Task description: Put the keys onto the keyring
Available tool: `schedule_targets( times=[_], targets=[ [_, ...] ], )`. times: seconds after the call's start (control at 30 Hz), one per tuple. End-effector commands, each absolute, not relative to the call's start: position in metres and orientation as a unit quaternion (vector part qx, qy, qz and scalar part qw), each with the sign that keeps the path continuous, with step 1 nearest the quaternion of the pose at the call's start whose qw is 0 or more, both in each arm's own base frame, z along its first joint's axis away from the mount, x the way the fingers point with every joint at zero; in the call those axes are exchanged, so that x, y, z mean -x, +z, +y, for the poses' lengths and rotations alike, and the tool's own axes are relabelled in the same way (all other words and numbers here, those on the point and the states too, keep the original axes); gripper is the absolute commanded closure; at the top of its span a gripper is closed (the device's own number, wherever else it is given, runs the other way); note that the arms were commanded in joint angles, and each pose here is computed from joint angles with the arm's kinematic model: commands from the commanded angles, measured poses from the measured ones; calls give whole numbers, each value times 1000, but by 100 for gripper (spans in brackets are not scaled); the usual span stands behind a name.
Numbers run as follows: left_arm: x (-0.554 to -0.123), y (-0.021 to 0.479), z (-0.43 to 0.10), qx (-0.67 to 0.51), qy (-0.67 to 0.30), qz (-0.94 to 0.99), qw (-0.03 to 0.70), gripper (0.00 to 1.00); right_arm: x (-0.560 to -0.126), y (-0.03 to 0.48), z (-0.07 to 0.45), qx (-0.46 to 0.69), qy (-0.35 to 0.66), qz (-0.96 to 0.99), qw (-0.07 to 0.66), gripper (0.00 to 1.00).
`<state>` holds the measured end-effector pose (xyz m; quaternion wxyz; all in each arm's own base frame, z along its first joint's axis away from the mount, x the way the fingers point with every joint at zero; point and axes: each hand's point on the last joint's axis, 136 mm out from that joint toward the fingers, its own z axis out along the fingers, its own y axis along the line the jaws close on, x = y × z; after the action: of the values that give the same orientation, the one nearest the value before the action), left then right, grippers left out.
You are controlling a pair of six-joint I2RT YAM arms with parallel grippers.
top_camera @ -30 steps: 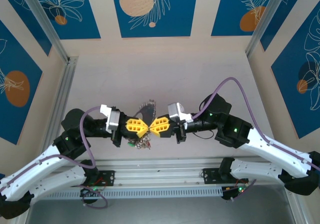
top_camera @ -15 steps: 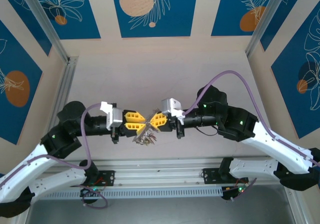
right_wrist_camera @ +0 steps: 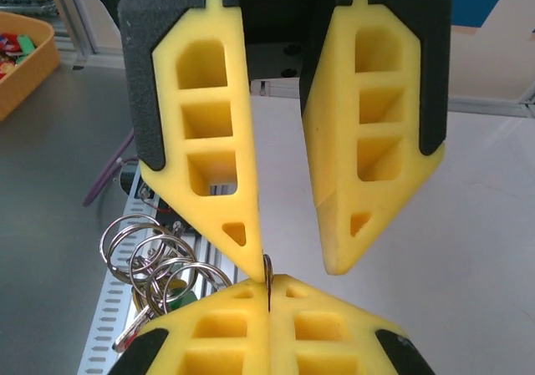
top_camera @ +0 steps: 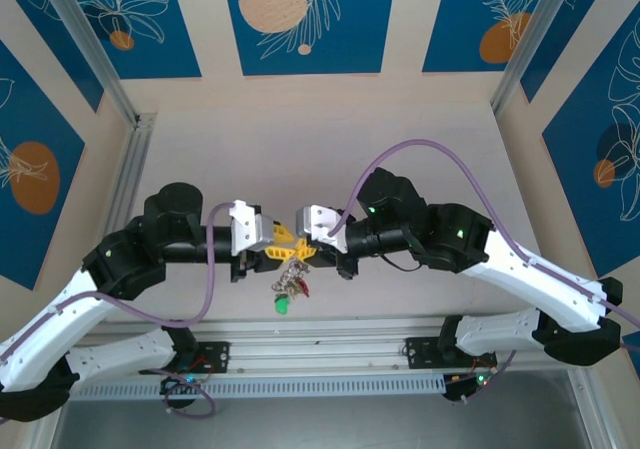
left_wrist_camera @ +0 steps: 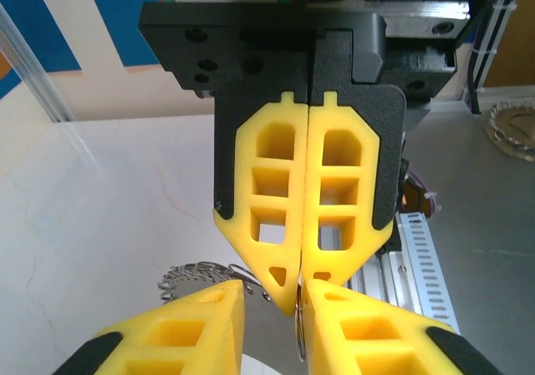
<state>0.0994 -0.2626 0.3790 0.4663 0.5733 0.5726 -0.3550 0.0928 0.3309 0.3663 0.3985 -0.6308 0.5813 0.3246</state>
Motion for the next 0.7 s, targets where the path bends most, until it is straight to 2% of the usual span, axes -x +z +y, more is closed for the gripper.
schedule_targets(
  times=[0.0,0.67],
  targets=[
    [-96,375,-256,-584,-341,576,459,75,-91,398,333,631,328,550,437,100],
    [-97,378,-255,-583,-337,580,458,73,-99,395,342,638,305,552,441,100]
  ],
)
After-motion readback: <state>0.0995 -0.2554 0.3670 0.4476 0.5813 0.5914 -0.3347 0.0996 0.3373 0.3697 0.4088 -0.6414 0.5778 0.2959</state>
